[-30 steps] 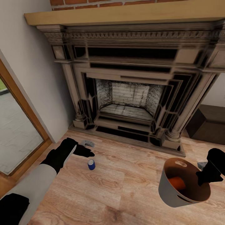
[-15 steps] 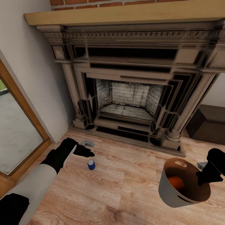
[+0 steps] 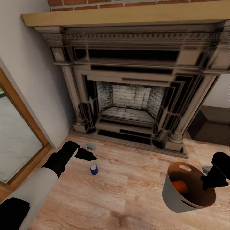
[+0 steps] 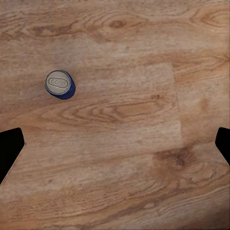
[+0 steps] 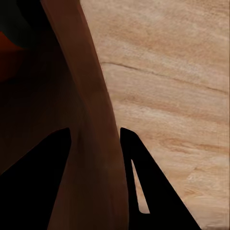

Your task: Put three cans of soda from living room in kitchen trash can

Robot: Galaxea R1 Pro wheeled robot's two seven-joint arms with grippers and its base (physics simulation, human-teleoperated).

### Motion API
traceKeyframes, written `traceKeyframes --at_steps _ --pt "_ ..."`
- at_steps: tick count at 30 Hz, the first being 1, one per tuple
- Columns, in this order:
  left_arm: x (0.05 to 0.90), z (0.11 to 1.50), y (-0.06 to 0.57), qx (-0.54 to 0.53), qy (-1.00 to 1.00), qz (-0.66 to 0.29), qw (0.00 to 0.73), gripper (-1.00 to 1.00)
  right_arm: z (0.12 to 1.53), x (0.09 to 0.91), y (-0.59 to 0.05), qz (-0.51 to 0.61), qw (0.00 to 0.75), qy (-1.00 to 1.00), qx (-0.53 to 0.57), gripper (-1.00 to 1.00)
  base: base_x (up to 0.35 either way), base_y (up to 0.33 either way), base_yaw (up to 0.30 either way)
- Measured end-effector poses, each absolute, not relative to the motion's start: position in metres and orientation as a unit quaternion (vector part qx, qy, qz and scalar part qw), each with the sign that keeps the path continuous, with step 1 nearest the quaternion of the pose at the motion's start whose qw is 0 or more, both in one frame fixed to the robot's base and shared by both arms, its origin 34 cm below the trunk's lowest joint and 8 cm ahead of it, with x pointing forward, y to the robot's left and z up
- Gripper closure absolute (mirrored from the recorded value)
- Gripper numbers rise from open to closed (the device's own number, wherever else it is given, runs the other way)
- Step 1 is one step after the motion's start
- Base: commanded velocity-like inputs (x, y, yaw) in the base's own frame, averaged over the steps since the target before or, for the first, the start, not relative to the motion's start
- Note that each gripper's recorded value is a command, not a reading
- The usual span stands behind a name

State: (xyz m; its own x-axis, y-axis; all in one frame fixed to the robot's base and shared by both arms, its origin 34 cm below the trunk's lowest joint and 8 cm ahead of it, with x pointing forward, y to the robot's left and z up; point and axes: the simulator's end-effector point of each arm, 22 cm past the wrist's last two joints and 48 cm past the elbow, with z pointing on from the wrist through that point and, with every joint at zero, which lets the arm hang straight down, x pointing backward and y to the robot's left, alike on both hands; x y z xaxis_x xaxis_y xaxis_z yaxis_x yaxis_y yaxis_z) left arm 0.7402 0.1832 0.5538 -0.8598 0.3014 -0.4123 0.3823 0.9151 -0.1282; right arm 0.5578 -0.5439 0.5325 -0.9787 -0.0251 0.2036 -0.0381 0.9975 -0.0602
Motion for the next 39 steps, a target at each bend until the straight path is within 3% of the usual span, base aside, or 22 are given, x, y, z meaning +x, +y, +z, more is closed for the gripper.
traceKeyframes --at_steps 15,20,28,39 --pt "0.741 0.561 0.186 0.174 0.959 -0.102 0.198 -1.0 0.535 0.55 -0.547 0.029 0.107 -0.994 0.005 1.0 0.0 0.302 -0.224" --pt "0.719 0.532 0.215 0.121 0.976 -0.101 0.149 -1.0 0.542 0.546 -0.562 0.043 0.107 -0.993 0.003 1.0 0.066 0.233 -0.218" --pt "0.73 0.542 0.255 0.07 0.991 -0.055 0.096 -1.0 0.545 0.547 -0.564 0.041 0.103 -0.994 -0.002 1.0 0.229 0.174 -0.139" --pt "0.76 0.565 0.262 0.038 0.99 -0.05 0.124 -1.0 0.542 0.556 -0.561 0.038 0.094 -0.995 -0.002 1.0 0.053 0.033 -0.014"
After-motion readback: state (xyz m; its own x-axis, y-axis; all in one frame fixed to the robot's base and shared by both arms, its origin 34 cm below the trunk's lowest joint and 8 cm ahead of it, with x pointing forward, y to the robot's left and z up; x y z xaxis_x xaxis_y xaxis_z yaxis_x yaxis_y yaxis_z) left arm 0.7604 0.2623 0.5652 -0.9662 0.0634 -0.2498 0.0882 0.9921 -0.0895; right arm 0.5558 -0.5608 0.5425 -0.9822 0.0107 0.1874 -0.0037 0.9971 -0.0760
